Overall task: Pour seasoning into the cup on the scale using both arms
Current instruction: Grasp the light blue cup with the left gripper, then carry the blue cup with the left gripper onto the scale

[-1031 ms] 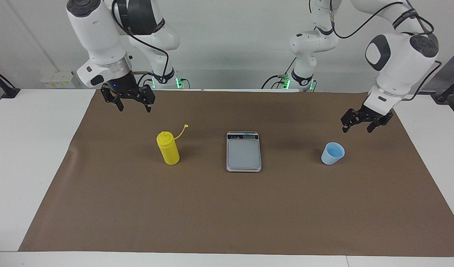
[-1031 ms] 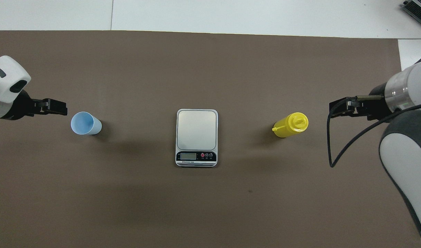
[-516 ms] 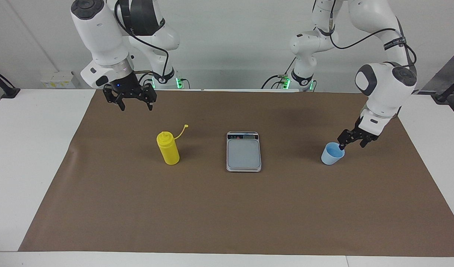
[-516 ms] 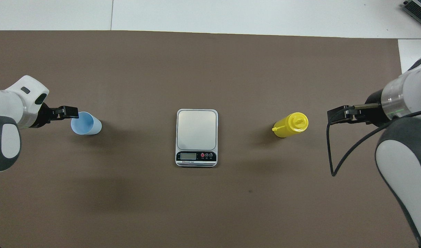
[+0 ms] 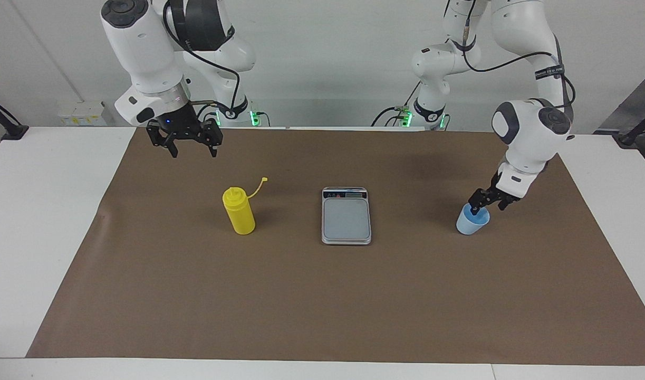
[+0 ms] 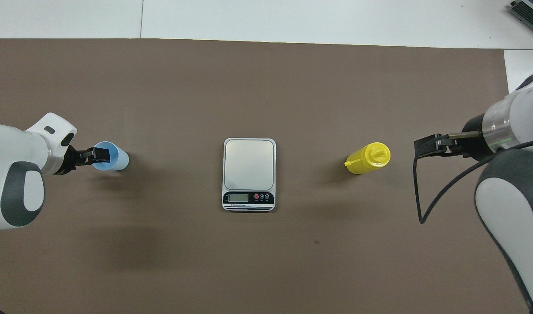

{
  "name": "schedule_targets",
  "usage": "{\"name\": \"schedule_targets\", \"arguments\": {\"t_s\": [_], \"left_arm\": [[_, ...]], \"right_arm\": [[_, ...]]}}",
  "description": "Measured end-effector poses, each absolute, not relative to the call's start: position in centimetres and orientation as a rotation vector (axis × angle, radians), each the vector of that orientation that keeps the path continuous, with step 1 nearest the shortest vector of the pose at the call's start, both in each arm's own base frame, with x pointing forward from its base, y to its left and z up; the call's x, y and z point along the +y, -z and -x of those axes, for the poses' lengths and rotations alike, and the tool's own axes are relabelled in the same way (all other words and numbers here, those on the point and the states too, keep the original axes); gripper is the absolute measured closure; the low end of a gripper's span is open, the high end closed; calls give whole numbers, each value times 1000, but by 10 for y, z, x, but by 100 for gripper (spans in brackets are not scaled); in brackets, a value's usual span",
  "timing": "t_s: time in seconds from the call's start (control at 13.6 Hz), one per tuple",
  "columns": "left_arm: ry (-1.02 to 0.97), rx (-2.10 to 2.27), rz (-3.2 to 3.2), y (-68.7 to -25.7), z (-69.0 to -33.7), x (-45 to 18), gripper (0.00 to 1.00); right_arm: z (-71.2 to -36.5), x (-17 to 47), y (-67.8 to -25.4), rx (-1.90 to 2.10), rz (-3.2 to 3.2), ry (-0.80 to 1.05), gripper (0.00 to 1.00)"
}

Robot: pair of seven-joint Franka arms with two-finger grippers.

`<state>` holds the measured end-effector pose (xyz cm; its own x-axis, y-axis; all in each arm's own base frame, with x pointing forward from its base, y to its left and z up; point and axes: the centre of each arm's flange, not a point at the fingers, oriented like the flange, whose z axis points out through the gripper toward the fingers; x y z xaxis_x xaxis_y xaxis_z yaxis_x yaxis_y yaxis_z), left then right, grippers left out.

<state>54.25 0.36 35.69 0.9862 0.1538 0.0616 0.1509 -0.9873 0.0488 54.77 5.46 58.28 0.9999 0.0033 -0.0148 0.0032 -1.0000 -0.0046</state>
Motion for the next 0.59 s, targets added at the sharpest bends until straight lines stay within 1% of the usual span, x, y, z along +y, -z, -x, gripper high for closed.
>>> {"name": "schedule_targets", "arguments": {"t_s": [0.15,0.29,0.44,0.59], "left_arm": [[-123,278,-3081,-350,-539,0,0],[-134,290,-3078,-343,-536,-7,22],[-133,286,-3078,-341,-535,-9,50],[-133,283,-3078,-341,-535,-9,71]], "right_arm": [[-548,55,-583,-5,3137,-23,0],[-548,55,-583,-5,3137,-23,0],[-548,55,-583,-5,3137,-23,0],[-548,55,-583,-5,3137,-23,0]]}}
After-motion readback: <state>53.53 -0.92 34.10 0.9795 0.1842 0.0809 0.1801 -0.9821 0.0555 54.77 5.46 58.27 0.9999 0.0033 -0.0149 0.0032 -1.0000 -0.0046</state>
